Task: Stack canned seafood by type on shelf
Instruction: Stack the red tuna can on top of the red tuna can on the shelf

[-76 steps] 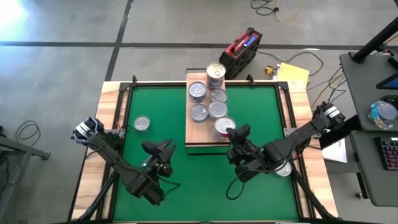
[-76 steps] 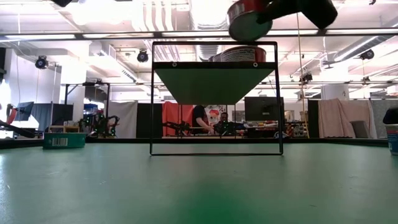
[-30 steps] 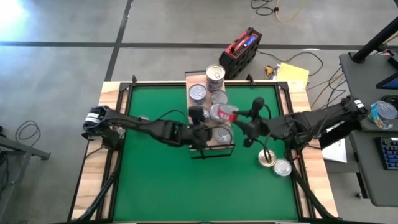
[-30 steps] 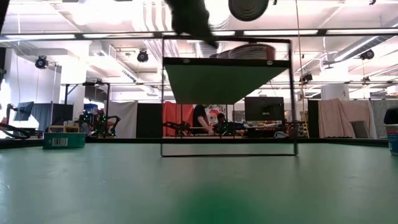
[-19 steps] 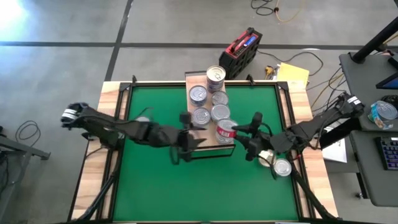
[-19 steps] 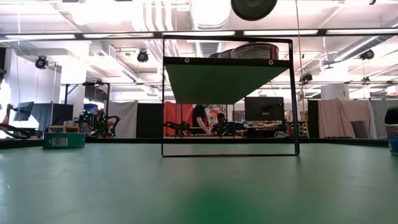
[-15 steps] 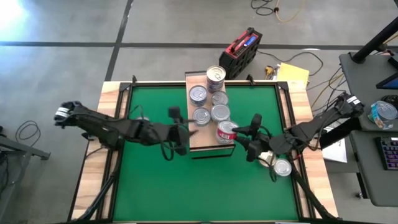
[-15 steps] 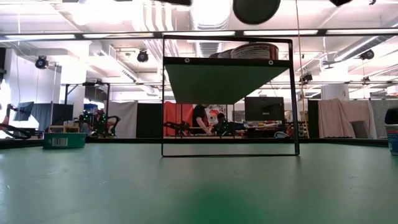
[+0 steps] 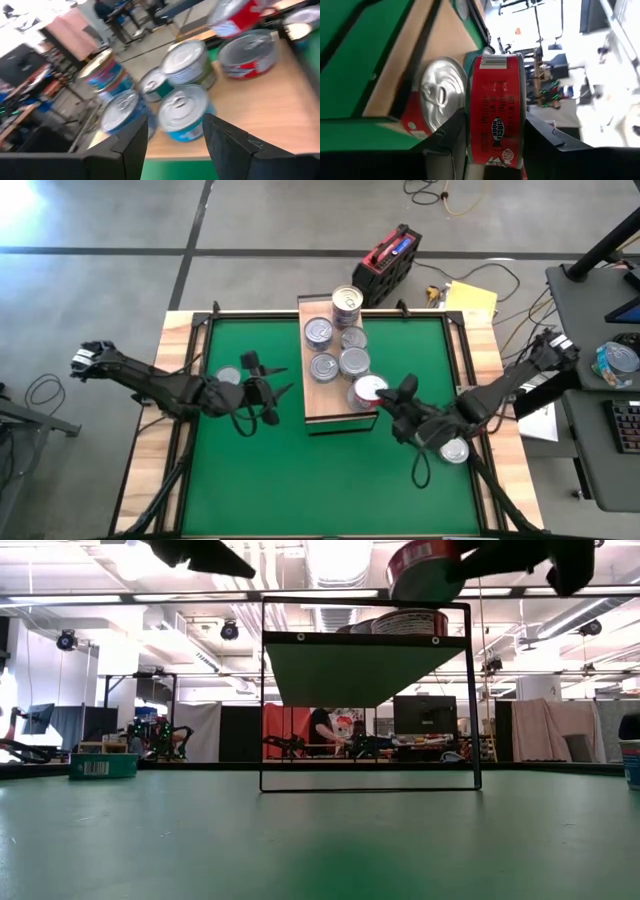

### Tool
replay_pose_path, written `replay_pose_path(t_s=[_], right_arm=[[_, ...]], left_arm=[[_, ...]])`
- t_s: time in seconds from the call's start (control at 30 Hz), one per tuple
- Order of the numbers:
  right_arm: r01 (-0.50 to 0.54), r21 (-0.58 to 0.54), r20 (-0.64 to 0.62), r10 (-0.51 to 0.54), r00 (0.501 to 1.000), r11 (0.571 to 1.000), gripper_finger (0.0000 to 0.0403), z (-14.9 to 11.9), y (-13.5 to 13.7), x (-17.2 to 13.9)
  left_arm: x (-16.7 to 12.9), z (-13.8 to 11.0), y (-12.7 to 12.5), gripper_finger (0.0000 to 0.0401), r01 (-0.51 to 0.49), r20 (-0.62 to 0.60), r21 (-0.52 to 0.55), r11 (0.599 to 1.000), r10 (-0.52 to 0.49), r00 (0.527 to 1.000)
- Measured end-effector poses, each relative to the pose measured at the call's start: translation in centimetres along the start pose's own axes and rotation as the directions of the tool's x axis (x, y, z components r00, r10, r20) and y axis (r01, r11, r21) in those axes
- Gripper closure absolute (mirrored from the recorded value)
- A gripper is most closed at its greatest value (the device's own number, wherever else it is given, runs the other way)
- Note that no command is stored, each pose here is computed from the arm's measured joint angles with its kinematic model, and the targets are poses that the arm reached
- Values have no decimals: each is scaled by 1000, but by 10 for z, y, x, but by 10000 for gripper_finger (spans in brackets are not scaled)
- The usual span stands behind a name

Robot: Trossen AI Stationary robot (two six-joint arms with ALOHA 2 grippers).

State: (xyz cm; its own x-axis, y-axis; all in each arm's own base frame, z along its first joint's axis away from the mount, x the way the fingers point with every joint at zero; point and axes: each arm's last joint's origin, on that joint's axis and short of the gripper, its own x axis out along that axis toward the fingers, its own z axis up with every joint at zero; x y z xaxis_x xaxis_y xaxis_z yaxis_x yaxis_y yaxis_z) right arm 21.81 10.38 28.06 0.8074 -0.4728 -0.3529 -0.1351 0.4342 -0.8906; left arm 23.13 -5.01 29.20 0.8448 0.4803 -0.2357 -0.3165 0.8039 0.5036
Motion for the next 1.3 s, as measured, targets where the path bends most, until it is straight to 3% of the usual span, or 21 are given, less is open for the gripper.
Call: replay_pose_path(t_s=[0.2,0.57,0.73,0.8,0.93,1.0,1.1,1.17,1.3], right_arm=[[23,-111,-59,-29,998,994,271,8,15,13],[22,-113,-56,-28,998,993,271,10,17,14],[19,-172,-59,-30,998,985,271,12,22,14],[42,-272,-72,-64,995,961,271,15,27,11],[93,-480,-113,-167,979,872,271,24,39,8],[119,-462,-118,-193,974,879,271,27,39,9],[184,-321,-113,-231,966,929,271,31,33,8],[193,-295,-104,-232,967,936,271,31,28,5],[142,-207,-15,-149,989,968,271,30,23,1]], left_arm=[[-2,-3,2,227,-40,-2,-4,999,40,999],[-1,-4,1,227,-43,-5,23,999,43,999],[-1,-4,1,227,-42,-6,26,999,42,999],[-1,-4,1,227,-41,-10,30,999,41,999],[-1,-5,1,227,-40,-12,42,998,41,999],[-1,-5,1,227,-40,-12,56,998,41,999],[-1,-4,1,227,-41,-10,67,997,42,999],[-1,-4,1,227,-41,-11,71,997,42,999],[0,-5,1,227,-41,-13,66,997,42,999]])
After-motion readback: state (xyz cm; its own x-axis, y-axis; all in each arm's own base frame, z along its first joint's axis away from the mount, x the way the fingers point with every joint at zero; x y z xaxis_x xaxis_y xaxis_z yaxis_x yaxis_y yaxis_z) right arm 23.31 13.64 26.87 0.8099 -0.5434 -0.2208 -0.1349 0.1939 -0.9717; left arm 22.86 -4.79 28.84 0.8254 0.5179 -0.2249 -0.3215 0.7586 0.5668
